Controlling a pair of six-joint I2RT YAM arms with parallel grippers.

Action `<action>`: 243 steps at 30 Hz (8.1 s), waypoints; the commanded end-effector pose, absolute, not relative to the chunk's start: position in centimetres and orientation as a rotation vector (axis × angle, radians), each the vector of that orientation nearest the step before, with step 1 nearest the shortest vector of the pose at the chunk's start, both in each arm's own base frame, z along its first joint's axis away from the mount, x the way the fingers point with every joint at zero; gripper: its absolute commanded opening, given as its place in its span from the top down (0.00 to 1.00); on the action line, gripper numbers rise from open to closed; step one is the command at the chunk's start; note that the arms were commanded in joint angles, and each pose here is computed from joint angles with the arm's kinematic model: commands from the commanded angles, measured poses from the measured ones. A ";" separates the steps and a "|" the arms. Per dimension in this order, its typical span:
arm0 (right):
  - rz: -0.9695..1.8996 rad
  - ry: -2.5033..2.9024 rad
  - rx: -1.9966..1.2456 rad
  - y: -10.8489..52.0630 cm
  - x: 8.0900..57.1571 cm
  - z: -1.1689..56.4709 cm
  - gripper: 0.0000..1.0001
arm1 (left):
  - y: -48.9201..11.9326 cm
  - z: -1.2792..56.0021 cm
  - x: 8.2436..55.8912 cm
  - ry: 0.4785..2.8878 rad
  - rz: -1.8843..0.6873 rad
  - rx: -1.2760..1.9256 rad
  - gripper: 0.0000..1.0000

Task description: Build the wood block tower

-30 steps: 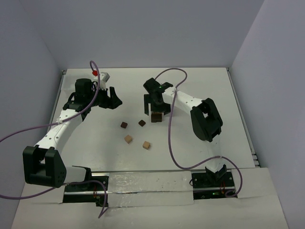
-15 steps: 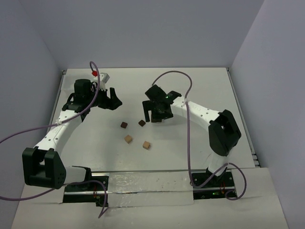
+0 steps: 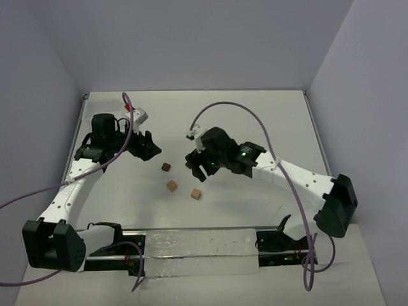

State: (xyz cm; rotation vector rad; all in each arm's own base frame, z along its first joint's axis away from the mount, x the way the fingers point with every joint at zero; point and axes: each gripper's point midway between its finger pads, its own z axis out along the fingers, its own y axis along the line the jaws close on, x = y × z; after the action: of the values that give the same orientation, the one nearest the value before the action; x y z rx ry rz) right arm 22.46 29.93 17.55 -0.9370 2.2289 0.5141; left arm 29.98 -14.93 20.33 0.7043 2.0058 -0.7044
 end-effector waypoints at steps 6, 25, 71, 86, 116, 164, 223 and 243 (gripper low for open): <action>0.475 2.271 -1.326 33.4 19.0 9.6 0.26 | -13.6 24.6 29.0 1.924 -0.774 0.616 0.18; 0.363 2.366 -1.387 34.7 20.0 3.7 0.59 | -12.7 26.1 29.8 1.897 -0.803 0.551 0.19; 0.416 2.070 -1.454 40.4 22.5 12.2 0.23 | -8.7 26.0 31.1 1.884 -0.824 0.480 0.15; 0.454 2.067 -0.879 26.4 31.2 20.2 0.00 | -12.1 17.0 26.5 2.165 -0.593 0.578 0.01; 0.410 2.134 -0.765 20.7 29.3 17.7 0.00 | -19.0 5.4 21.1 2.640 -0.363 0.972 0.12; 0.372 2.149 -0.685 19.9 30.2 17.3 0.00 | -21.9 4.7 23.4 2.654 -0.234 0.837 0.76; 0.433 2.115 -0.194 12.3 33.7 22.1 0.00 | -36.3 12.6 29.8 2.645 -0.259 0.112 1.00; 0.446 2.121 -0.193 12.4 33.8 21.9 0.00 | -35.4 11.3 32.4 2.654 -0.230 0.040 1.00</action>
State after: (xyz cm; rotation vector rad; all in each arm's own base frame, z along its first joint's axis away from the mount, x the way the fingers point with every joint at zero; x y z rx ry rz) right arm 33.05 12.31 19.21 -0.2035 2.2095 0.4265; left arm 31.56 -34.29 10.38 0.0368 2.6757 -0.1851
